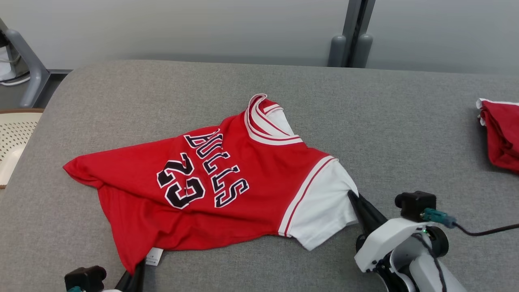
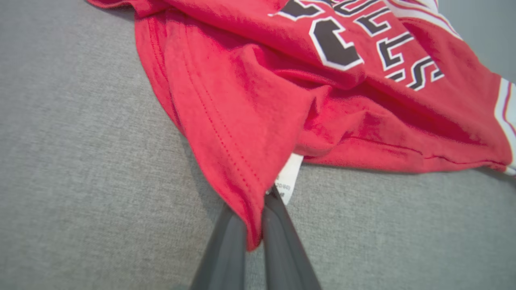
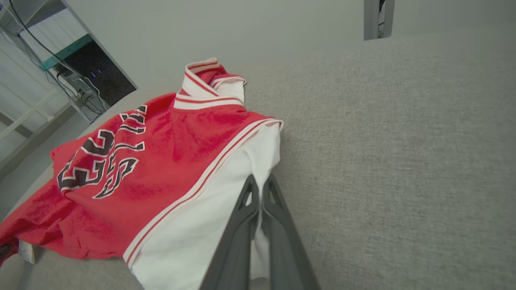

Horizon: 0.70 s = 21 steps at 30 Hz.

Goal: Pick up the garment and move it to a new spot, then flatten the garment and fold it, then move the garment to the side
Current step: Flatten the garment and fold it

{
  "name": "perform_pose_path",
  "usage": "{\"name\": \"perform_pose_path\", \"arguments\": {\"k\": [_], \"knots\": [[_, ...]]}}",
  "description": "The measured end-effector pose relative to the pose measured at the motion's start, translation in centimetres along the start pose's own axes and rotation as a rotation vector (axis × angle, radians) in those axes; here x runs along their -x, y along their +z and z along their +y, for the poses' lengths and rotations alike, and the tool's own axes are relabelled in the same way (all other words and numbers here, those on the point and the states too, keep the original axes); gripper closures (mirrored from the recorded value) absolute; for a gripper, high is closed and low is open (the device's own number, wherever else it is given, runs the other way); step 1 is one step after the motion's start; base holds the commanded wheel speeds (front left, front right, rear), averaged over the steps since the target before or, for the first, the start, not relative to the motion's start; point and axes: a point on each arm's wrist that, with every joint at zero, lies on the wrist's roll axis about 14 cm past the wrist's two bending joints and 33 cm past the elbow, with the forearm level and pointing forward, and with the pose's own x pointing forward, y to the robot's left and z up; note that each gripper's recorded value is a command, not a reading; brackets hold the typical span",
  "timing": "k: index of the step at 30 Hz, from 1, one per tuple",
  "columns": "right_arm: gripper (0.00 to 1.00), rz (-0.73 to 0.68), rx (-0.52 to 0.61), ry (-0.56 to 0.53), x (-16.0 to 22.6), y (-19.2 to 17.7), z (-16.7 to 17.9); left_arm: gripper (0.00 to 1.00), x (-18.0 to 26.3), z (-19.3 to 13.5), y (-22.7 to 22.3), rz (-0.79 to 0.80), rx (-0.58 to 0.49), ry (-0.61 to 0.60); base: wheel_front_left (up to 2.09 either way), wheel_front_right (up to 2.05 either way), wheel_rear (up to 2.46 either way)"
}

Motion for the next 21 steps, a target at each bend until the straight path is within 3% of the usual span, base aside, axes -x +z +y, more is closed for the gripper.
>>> {"name": "perform_pose_path", "arguments": {"k": [1, 3, 4, 9, 14, 21], "knots": [[1.00, -0.073, -0.122, 0.004, 0.3, 2.2, 0.2, 1.00, 0.4, -0.9, 1.9, -0.043, 0.039, -0.037, 0.00, 0.00, 0.00], [1.00, -0.113, -0.171, 0.014, 0.6, 3.6, 0.4, 1.00, 0.7, -1.4, 3.0, -0.068, 0.065, -0.059, 0.00, 0.00, 0.00], [1.00, -0.205, -0.243, 0.021, 1.6, 6.7, -0.3, 1.00, 1.6, -2.6, 5.4, -0.117, 0.093, -0.114, 0.00, 0.00, 0.00], [1.00, -0.439, -0.353, 0.084, 6.1, 15.1, -1.7, 1.00, 4.6, -6.2, 12.1, -0.243, 0.087, -0.287, 0.00, 0.00, 0.00], [1.00, -0.658, -0.353, 0.166, 11.9, 22.5, -1.5, 1.00, 8.4, -11.4, 17.9, -0.352, 0.077, -0.510, 0.00, 0.00, 0.00], [1.00, -0.895, -0.251, 0.242, 18.7, 30.1, -0.3, 1.00, 12.1, -16.5, 22.9, -0.429, 0.045, -0.761, 0.00, 0.00, 0.00]]}}
